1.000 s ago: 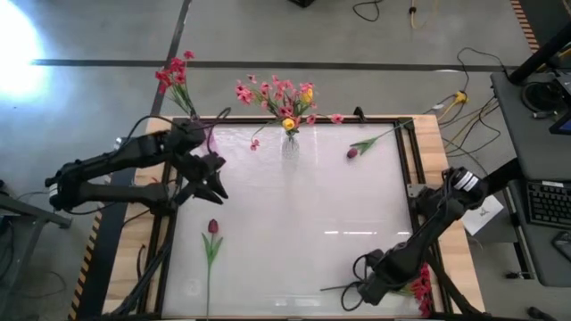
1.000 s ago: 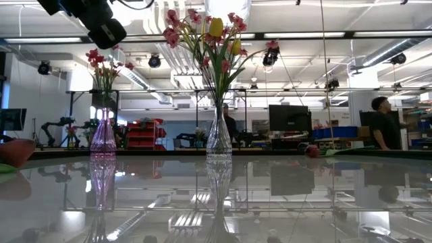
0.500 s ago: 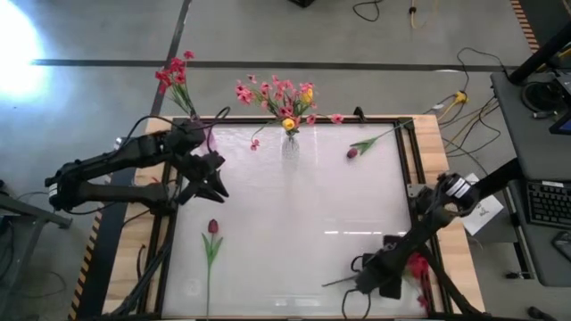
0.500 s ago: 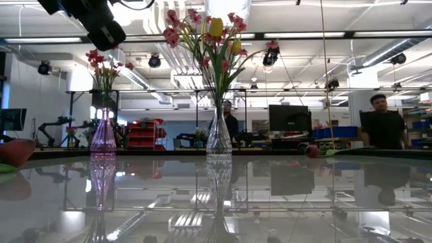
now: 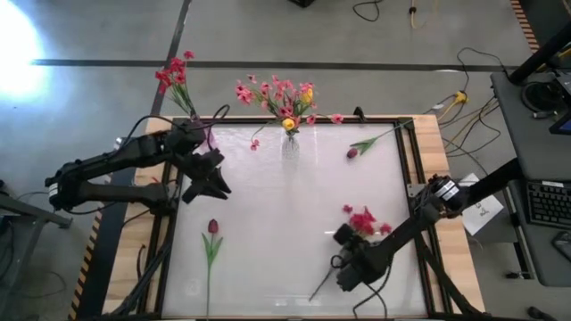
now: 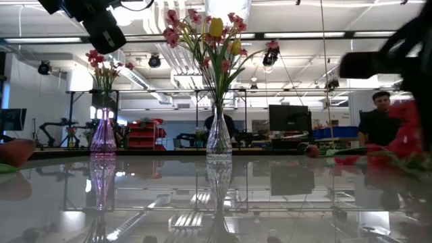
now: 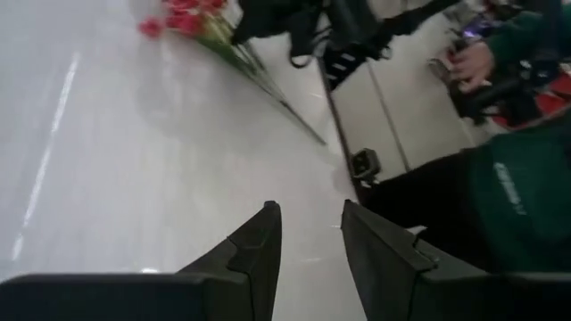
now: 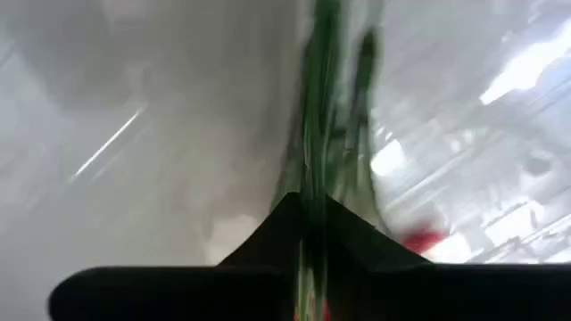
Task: Sort flowers into vase by color
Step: Put the red flowers into the purple vase
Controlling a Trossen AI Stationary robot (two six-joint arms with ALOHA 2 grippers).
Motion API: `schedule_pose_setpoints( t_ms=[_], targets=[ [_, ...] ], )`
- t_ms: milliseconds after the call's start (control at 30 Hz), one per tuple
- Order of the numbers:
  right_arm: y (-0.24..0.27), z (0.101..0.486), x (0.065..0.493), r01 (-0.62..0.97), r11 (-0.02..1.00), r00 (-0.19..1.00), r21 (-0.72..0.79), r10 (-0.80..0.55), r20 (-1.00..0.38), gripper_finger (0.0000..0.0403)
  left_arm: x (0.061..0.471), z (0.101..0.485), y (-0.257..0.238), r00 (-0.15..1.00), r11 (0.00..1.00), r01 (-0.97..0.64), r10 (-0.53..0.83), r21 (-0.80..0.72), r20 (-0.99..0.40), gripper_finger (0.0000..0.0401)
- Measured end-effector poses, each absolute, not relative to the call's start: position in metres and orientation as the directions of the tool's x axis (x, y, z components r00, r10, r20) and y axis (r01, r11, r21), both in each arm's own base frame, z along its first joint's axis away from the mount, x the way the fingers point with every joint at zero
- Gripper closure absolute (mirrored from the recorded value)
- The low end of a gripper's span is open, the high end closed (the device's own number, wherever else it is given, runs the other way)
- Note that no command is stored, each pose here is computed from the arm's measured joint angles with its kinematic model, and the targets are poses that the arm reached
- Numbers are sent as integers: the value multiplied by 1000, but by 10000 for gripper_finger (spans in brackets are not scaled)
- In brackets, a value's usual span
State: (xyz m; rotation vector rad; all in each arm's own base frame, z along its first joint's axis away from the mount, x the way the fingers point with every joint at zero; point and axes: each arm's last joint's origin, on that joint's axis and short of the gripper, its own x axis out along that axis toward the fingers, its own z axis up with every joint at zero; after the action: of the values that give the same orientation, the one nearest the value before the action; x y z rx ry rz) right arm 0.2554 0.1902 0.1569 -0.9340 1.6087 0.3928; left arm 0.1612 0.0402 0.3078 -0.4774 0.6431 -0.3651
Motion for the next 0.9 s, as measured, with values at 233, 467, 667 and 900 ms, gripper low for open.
schedule_pose_setpoints(
  t_ms=[233,467,667,900],
  targets=[
    [187,167,266,-658,704,45,-267,-317,-947,293,165,303,44,749,856,66,-382,-512,-541,292],
    [191,208,268,-121,948,33,-293,-291,-956,186,168,289,47,723,878,3,-332,-478,-605,281],
    [202,240,246,801,597,219,47,-219,-951,146,166,266,44,714,865,-23,-336,-501,-614,240],
    [206,201,233,951,127,302,283,-178,-937,148,187,250,26,786,839,119,-407,-531,-466,202]
  ],
)
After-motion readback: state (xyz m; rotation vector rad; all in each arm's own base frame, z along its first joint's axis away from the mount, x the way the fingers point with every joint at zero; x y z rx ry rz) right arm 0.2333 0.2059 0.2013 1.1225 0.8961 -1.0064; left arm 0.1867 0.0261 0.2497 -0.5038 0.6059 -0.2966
